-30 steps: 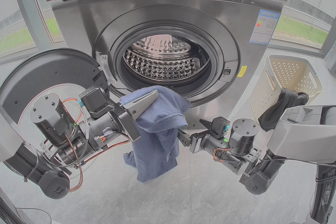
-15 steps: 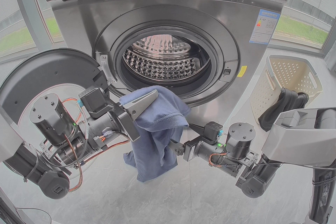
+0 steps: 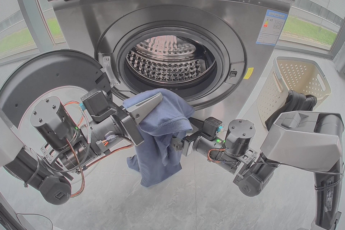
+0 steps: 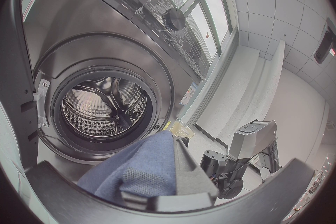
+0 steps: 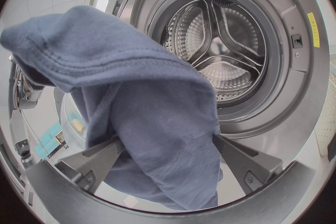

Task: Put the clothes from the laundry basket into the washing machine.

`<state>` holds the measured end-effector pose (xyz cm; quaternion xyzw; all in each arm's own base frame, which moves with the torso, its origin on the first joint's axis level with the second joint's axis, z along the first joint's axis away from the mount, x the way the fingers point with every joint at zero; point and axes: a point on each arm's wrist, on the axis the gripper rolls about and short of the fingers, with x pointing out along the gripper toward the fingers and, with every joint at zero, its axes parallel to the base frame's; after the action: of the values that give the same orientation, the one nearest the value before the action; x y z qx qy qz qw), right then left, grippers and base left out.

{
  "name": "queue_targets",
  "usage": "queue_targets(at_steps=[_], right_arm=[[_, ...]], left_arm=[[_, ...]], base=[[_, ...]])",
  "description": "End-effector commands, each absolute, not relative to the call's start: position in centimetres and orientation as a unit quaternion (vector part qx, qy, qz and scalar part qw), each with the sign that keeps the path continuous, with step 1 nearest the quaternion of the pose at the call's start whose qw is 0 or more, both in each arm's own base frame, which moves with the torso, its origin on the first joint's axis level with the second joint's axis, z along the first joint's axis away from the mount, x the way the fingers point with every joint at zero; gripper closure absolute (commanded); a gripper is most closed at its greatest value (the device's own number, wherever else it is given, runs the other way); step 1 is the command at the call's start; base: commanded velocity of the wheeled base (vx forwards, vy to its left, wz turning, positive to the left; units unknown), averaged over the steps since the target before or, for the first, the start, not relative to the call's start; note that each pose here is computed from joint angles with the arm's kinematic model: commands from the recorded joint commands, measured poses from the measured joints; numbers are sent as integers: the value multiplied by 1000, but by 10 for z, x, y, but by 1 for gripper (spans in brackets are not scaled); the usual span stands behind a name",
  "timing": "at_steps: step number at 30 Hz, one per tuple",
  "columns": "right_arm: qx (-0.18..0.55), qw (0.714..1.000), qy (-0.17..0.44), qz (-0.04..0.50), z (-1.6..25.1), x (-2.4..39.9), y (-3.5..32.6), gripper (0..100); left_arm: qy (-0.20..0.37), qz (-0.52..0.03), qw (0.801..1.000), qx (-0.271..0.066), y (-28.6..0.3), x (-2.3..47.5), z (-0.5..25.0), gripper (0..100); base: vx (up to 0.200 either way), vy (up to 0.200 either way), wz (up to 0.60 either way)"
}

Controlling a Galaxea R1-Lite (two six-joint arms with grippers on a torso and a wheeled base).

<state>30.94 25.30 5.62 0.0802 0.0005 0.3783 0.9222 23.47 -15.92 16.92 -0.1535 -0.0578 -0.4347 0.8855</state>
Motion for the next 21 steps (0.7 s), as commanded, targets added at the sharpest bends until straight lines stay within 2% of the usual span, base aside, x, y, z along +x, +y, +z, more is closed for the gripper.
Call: queue_targets(at_steps=[1, 4, 5, 10, 14, 16, 21], right_arm=[[80, 925, -3, 372, 48, 321, 255, 0], [81, 925, -5, 372, 48, 320, 257, 0], [82, 923, -7, 375, 49, 319, 259, 100], [85, 922, -15, 377, 56, 316, 261, 100], [91, 924, -27, 371, 79, 304, 252, 100], [91, 924, -27, 371, 79, 304, 252, 100], [96, 934, -21, 344, 92, 290, 235, 100]], left_arm=[[-61, -436, 885, -154, -159, 234, 170, 100], [-59, -435, 885, -154, -159, 234, 169, 100], [-57, -435, 886, -154, -159, 235, 168, 100], [-53, -434, 886, -153, -160, 236, 166, 100], [-51, -431, 888, -153, -159, 239, 164, 100], [-51, -431, 888, -153, -159, 239, 164, 100], [-51, -431, 887, -158, -159, 239, 165, 100]], base=[[0, 0, 0], [0, 0, 0], [0, 0, 0], [0, 0, 0], [0, 0, 0], [0, 0, 0], [0, 0, 0]])
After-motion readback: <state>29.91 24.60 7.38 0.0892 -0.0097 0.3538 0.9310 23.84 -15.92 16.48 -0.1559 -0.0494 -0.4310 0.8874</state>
